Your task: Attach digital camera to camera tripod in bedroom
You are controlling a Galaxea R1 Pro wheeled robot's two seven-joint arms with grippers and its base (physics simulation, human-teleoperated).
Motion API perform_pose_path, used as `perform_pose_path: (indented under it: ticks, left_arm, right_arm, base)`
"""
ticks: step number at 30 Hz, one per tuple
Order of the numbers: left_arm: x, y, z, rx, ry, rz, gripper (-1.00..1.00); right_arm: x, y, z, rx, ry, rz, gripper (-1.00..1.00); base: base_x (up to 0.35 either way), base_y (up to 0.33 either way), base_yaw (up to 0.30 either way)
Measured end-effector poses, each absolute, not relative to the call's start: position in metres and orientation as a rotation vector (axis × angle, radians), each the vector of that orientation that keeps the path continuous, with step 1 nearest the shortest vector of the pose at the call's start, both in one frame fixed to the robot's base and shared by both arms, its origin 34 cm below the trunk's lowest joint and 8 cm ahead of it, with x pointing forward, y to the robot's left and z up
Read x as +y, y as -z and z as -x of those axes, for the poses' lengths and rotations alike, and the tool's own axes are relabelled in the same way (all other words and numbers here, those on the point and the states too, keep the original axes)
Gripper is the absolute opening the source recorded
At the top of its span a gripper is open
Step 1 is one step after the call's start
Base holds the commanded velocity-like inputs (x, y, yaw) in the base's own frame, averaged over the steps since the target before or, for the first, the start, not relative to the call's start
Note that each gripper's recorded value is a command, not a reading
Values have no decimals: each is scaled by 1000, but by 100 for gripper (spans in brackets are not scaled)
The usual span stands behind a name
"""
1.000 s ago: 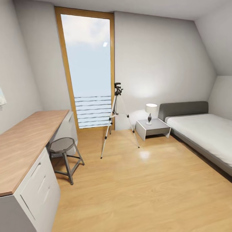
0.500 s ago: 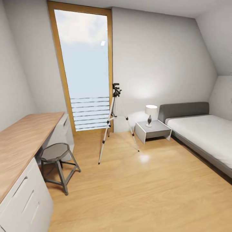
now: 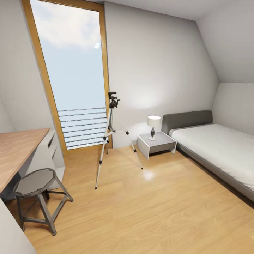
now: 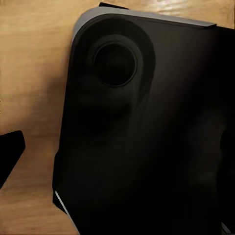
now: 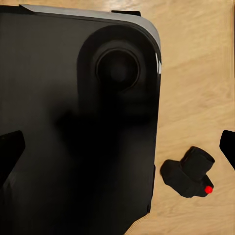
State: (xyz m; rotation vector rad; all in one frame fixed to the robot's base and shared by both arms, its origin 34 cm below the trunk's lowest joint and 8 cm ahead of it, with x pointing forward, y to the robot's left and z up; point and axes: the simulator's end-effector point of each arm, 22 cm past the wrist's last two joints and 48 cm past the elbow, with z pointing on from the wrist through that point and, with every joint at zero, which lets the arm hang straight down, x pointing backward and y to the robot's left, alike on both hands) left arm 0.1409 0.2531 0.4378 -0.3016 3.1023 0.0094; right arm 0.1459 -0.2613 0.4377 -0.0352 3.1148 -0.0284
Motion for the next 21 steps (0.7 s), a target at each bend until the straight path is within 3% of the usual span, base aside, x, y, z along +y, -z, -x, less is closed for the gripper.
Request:
perform_pose_path:
  ticks: [12,21]
  left_arm:
    - [253,-438,-141,3102,-10,303,100]
    - [253,-438,-141,3102,-11,305,100]
  right_arm:
    - [-261,-438,-146,3114,29,35,100]
    - [-261,-438,-146,3114,29,35,100]
  base:
    - [321,0,-232]
    - [321,0,-61]
